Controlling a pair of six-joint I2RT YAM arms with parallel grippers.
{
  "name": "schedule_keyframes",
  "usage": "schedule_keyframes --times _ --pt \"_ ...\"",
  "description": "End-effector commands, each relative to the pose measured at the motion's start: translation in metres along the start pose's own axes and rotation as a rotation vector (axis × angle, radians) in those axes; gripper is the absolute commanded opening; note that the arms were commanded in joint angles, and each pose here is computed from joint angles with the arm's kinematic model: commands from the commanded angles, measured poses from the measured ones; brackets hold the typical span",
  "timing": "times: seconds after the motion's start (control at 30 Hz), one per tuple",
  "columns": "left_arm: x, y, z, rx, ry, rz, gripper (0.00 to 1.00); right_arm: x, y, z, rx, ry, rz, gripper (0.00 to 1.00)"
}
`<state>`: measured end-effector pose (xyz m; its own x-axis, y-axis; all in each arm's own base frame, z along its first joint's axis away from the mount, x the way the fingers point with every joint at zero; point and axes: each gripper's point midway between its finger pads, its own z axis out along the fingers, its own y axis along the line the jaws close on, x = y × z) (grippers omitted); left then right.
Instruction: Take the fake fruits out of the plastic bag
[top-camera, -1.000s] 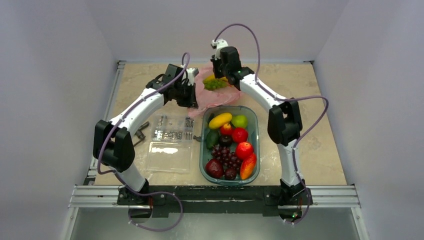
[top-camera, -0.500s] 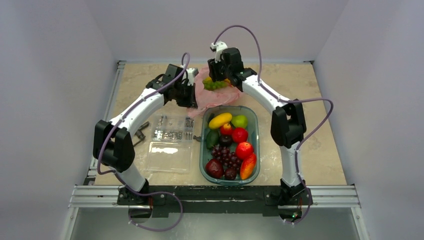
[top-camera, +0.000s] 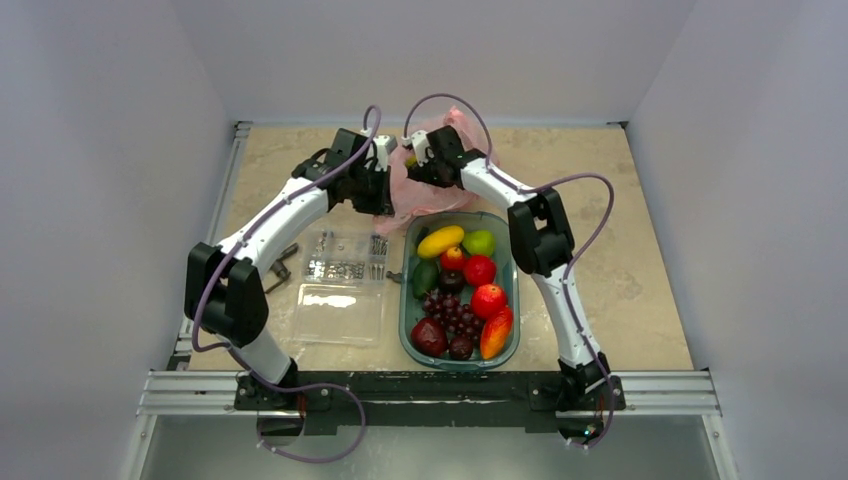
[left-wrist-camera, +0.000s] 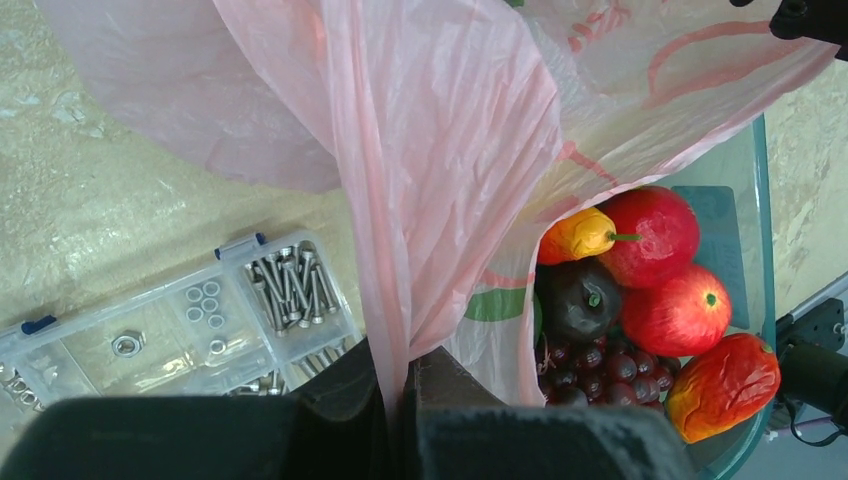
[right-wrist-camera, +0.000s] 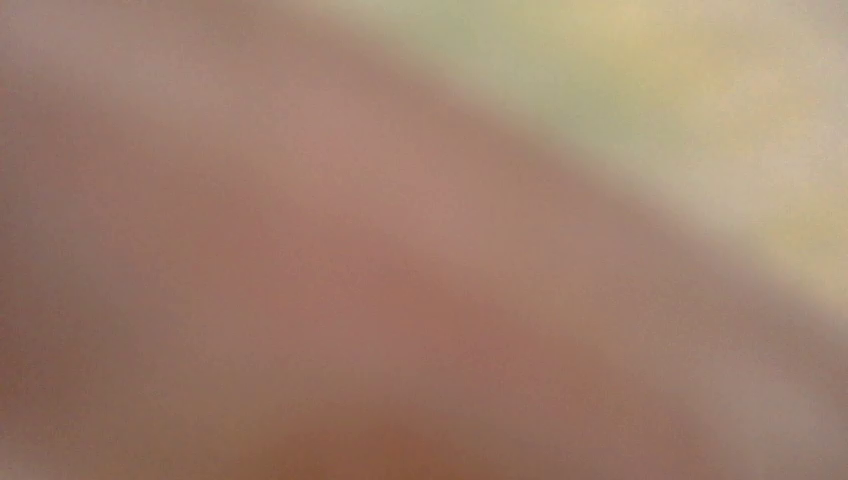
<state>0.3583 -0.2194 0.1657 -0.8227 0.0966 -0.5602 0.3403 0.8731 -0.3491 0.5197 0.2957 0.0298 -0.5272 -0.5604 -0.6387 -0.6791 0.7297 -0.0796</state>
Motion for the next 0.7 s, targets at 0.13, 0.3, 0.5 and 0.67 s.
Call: schedule_keyframes --times 0.13,0.3,0.5,0.67 --pt "-0.008 -0.003 -0.004 0.002 -0.027 0.021 0.0 -0.031 -0.024 -0.007 0.148 -0.09 0.067 0.65" --pt "-0.003 0.003 0.005 -0.019 0.0 0.003 0.0 -0.079 -0.03 -0.059 0.185 -0.284 0.121 0.25" --pt "-0.001 0.005 0.011 -0.023 0.017 -0.003 0.0 -0.115 -0.034 -0.106 0.201 -0.425 0.153 0.04" --pt "0.0 0.011 0.012 -0.052 0.016 0.005 0.0 -0.122 -0.035 -0.116 0.192 -0.429 0.166 0.0"
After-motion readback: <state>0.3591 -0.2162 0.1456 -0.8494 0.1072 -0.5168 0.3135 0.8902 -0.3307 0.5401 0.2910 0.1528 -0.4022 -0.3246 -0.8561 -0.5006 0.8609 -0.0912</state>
